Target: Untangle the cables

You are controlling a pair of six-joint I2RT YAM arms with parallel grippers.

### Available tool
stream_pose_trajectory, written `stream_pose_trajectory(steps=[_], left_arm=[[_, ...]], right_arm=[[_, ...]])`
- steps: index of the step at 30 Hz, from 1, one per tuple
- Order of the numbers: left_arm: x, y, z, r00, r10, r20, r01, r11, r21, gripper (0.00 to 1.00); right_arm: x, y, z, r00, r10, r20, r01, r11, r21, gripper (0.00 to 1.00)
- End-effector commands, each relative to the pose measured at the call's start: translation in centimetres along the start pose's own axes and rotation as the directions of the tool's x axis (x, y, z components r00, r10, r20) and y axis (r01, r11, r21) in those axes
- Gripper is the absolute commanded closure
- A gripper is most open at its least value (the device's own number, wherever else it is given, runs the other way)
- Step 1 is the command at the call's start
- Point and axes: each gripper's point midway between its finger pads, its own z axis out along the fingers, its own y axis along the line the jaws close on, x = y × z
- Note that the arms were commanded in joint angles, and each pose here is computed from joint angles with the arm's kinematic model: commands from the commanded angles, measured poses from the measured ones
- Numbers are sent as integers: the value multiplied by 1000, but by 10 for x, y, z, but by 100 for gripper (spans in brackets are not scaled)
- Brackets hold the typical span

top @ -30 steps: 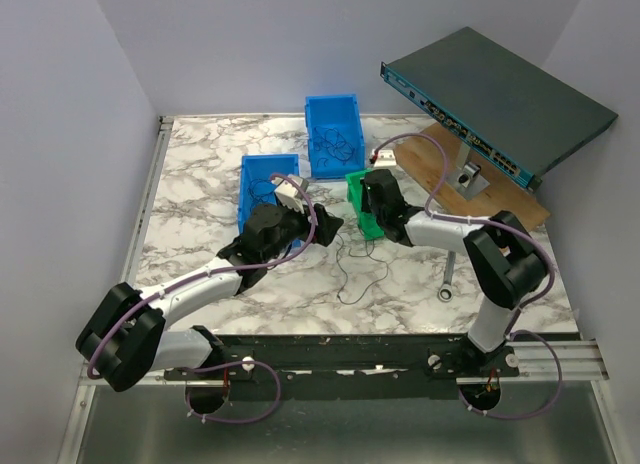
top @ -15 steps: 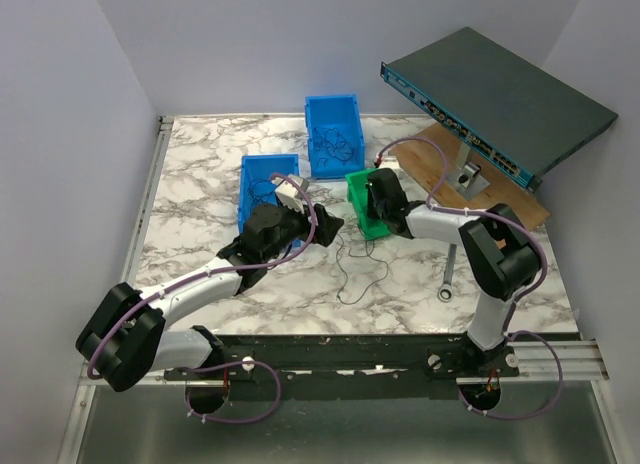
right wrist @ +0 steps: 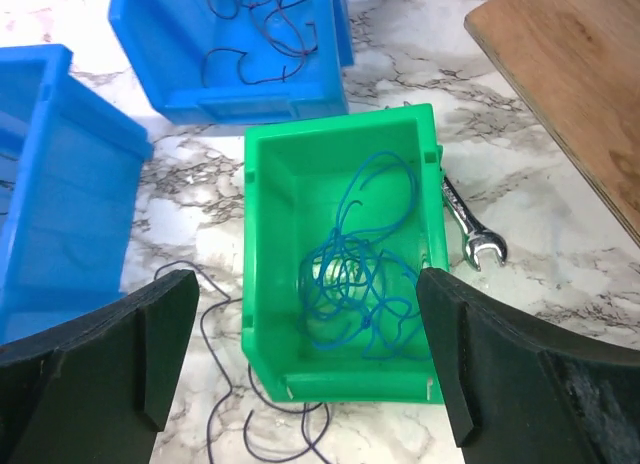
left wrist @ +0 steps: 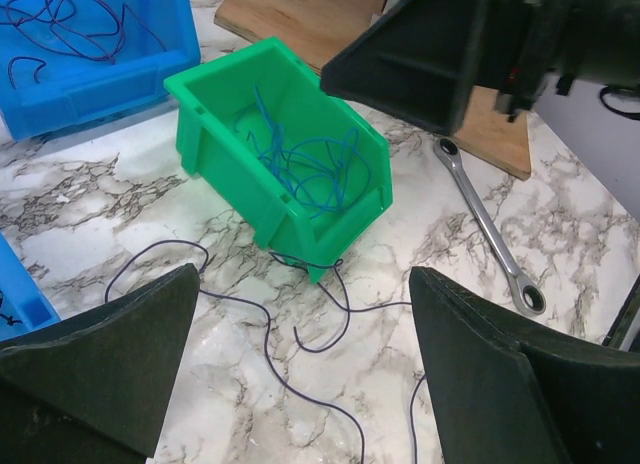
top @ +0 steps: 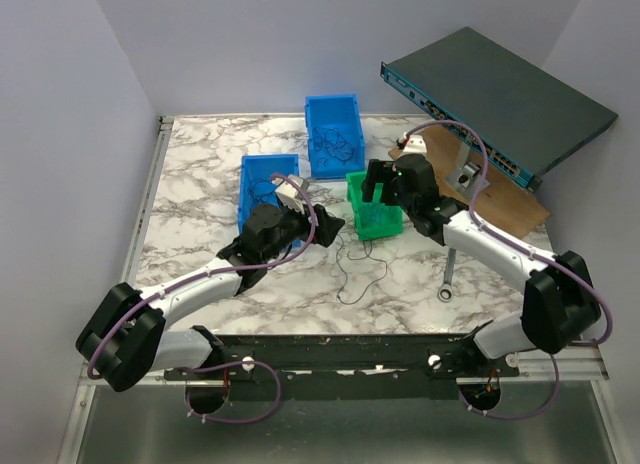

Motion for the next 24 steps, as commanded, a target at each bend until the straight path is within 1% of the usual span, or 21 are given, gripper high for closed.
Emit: stream_pose_trajectory(steps=[1,4,8,13,16,18,22,24], left_arm=[[-9,-6,-4,999,19,35,-20,999,35,11],[-8,-4,-4,999,19,33,-20,999,30,11],[-9,-4,-5,999,18,35,-19,999,29,11],[-11,-3,-6,999,19,41,-20,1000,19,11],[-13,-4,-7,999,20,47,-20,1000,19,11],[-13,-4,-7,999,19,45,-20,1000,17,11],[-12,-3,-6,999,14,39,-15,1000,13,11],[-12,-3,-5,999,13,38,-13,1000,13,11]], right_arm=[[29,1,-25,993,7,-119,-14,998,-56,0],[42,5,-43,986,30,-161,-47,993,-105,0],[75,-2,-65,973,59,-222,-90,987,-132,0],[127,-17,-81,939,98,-330,-136,986,-95,0],[149,-24,-86,922,135,-363,-171,983,-67,0],[161,-23,-87,910,162,-382,-205,976,-75,0],[184,-4,-91,865,223,-449,-316,938,-143,0],[186,2,-87,863,229,-450,-334,928,-168,0]])
